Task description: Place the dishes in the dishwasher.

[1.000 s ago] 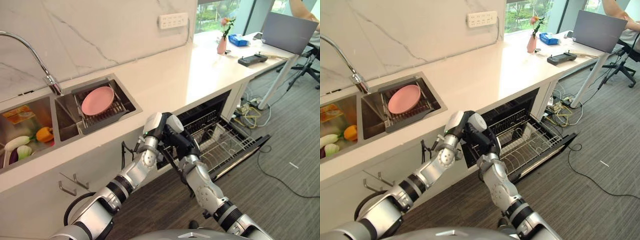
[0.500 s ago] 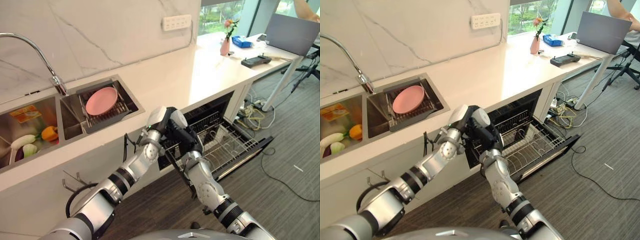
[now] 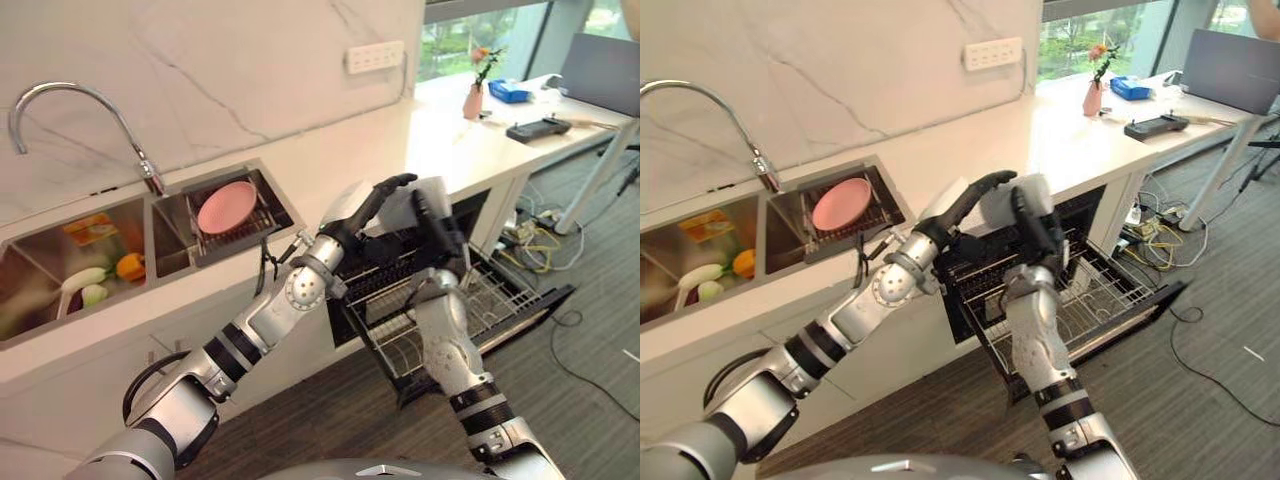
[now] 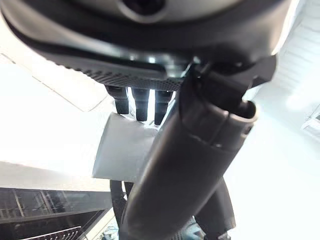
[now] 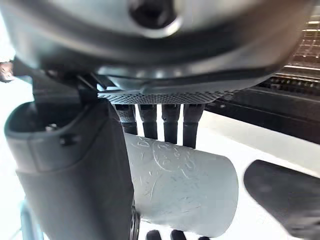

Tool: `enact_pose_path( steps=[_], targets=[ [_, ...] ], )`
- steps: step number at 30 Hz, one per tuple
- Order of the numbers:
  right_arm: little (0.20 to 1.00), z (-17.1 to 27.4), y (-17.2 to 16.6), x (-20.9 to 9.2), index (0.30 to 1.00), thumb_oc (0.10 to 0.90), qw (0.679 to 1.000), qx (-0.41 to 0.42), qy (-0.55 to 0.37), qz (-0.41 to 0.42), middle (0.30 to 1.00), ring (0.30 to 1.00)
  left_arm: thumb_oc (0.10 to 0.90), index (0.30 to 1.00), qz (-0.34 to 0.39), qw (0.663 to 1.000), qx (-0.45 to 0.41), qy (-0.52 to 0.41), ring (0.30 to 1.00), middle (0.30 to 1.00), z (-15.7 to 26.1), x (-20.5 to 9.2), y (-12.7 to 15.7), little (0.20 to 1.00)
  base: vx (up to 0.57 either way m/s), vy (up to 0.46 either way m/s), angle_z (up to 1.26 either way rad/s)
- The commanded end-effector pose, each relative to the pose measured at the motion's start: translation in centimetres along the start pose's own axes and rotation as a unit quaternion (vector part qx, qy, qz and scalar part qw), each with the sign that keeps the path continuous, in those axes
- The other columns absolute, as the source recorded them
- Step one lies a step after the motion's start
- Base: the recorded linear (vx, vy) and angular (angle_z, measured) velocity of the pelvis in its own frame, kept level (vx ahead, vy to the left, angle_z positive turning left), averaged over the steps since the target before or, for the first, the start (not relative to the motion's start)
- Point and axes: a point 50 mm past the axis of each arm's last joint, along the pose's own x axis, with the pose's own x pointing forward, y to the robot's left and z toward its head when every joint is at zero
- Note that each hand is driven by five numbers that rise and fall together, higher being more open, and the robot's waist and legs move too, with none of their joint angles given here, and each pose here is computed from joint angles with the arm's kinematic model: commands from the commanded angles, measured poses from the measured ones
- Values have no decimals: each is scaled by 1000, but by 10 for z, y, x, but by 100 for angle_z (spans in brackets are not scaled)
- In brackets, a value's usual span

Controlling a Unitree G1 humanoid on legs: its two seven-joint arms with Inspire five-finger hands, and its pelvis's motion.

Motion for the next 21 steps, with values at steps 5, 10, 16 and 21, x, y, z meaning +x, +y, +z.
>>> enact_pose_path(
  steps=[5,10,16,21],
  targets=[
    [300,97,79,-7,300,400,955,90,-255,121,300,300,800,900,12,997,39,-58,900,900,17,12,26,900,7,-4,3],
    [300,112,43,0,300,400,951,-46,-292,91,300,300,800,900,9,991,-133,21,900,900,-22,-39,27,900,0,0,0],
    [300,80,-40,13,300,400,967,-206,-130,74,300,300,800,900,-37,933,-275,228,900,900,-90,-148,1,900,0,0,0],
    [300,67,-87,21,300,400,941,-334,-32,52,300,300,800,900,2,850,-340,403,900,900,-130,-233,-29,900,-14,-6,3]
  ],
)
